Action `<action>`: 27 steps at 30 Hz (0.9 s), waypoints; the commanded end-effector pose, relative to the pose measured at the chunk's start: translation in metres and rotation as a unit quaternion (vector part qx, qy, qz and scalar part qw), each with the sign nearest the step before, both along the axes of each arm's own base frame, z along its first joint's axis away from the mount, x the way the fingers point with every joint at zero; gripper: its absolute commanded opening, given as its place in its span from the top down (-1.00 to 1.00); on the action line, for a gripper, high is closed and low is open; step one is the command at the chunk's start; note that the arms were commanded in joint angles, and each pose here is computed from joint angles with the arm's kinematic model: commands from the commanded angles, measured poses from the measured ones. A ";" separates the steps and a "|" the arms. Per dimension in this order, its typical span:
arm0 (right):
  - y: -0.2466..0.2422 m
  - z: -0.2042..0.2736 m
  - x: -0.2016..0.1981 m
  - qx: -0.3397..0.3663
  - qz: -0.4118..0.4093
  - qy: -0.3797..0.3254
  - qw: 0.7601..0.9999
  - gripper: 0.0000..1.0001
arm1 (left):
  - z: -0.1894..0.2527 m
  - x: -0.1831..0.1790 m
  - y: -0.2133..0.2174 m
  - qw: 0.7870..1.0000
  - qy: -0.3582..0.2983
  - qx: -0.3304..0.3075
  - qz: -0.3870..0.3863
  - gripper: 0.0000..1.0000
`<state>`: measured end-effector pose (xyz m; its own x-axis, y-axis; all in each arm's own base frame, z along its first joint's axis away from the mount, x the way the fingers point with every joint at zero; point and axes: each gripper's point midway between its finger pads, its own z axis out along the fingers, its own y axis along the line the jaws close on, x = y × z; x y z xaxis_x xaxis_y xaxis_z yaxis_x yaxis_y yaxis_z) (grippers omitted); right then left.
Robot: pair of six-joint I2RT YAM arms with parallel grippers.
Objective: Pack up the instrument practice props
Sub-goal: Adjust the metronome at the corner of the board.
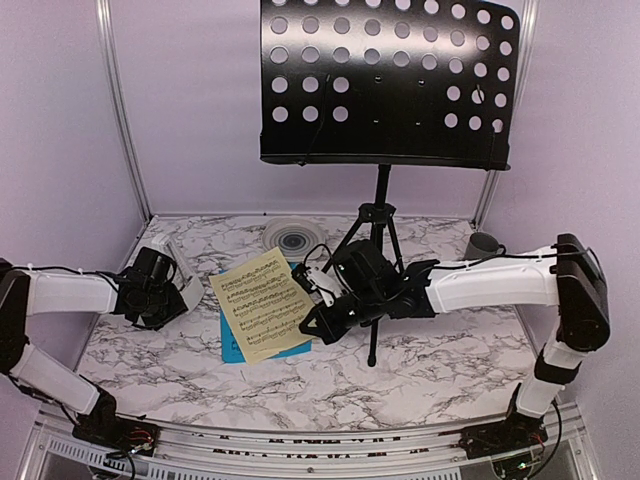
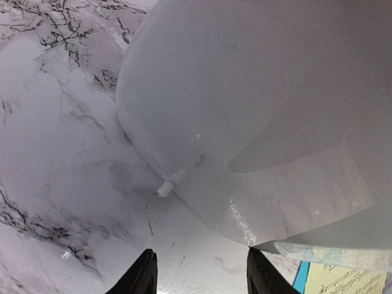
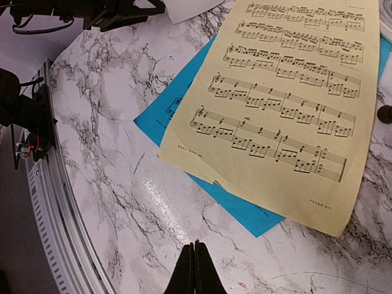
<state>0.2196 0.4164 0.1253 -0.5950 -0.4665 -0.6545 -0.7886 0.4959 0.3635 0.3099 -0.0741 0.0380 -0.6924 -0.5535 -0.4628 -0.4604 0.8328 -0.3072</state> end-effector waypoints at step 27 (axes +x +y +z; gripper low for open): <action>-0.042 0.040 -0.012 0.053 -0.039 -0.020 0.998 1.00 | 0.046 -0.002 -0.031 0.993 -0.037 -0.059 -0.098 -0.12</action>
<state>0.2045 0.3788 0.1326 -0.6166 -0.4188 -0.6667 -0.7639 0.5233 0.3777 0.3355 -0.0915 0.0802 -0.6981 -0.5128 -0.4998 -0.3252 0.8489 -0.4168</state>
